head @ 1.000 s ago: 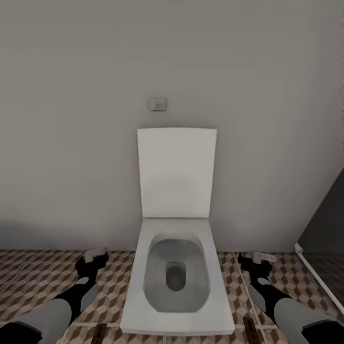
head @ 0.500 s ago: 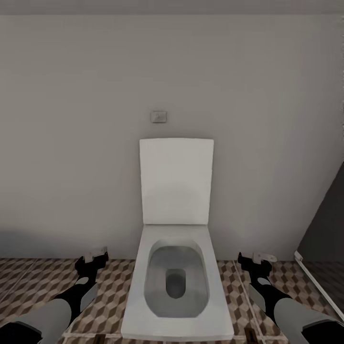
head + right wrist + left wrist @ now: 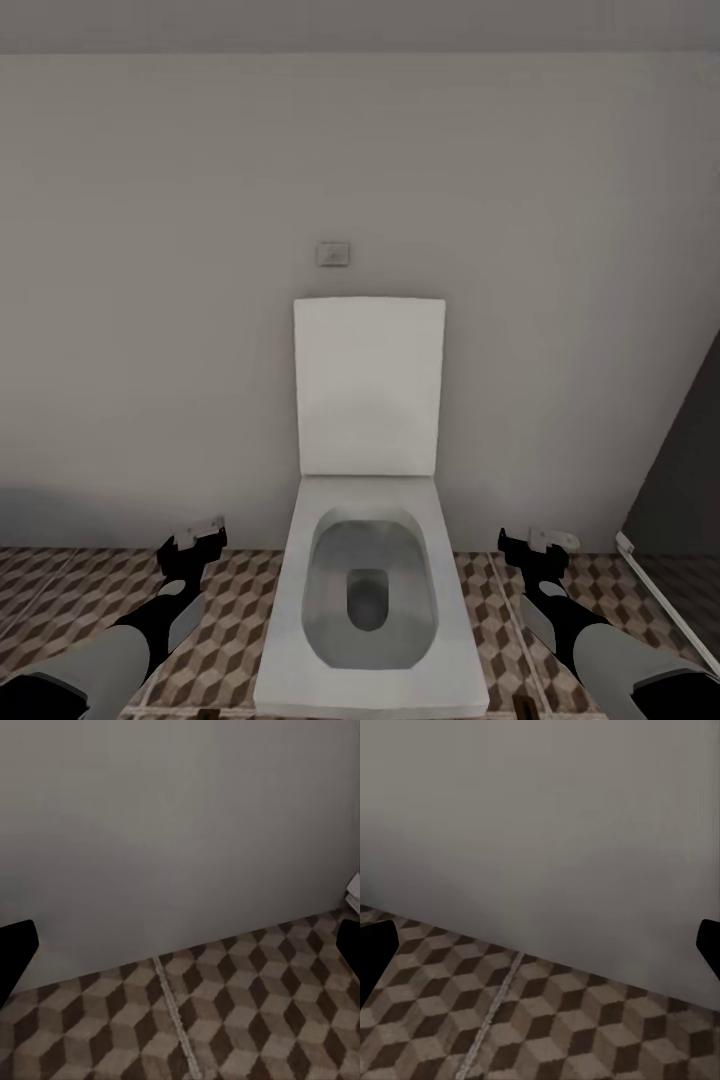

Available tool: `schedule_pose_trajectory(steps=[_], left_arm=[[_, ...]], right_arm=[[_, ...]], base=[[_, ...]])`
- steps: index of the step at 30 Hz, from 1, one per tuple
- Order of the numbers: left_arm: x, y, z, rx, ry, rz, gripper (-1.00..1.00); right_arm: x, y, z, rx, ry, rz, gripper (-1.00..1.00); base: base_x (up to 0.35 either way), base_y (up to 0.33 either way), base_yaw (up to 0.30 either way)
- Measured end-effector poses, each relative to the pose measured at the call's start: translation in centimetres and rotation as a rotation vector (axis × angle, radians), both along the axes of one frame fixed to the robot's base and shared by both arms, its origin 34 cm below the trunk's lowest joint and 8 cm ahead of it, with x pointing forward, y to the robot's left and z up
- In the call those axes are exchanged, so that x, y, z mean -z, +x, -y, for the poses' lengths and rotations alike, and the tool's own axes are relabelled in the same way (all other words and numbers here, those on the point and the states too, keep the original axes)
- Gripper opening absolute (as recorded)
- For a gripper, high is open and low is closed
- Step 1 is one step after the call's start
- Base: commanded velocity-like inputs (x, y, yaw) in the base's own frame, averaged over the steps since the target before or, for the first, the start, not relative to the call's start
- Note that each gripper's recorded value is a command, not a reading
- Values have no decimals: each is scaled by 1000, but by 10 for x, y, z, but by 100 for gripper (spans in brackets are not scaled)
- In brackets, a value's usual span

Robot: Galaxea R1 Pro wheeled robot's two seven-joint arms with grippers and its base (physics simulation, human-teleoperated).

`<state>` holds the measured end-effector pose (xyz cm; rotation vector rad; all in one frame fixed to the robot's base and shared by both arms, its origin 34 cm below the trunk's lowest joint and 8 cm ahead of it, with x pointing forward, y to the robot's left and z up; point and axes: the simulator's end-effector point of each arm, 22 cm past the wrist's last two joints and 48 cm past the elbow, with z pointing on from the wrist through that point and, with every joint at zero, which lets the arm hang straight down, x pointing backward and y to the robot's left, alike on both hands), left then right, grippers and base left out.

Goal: Take the four mousetraps from the cabinet in the bathroom and place them on the bathroom floor. Make sure all four end up on the same floor surface, and ensure that at least two of them are either under or directly next to the same bathroom sink.

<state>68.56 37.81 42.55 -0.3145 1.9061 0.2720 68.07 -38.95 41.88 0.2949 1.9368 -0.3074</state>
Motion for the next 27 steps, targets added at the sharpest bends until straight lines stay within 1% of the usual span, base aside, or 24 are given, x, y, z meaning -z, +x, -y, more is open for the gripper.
schedule_pose_trajectory(steps=[13, 27], left_arm=[[0, 0, 0, 0, -1, 0, 100], [-36, 4, 1, 3, 2, 57, 100]], right_arm=[[0, 0, 0, 0, 0, 0, 100], [-35, 4, 0, 0, 1, 56, 100]], base=[[0, 0, 0], [0, 0, 0]])
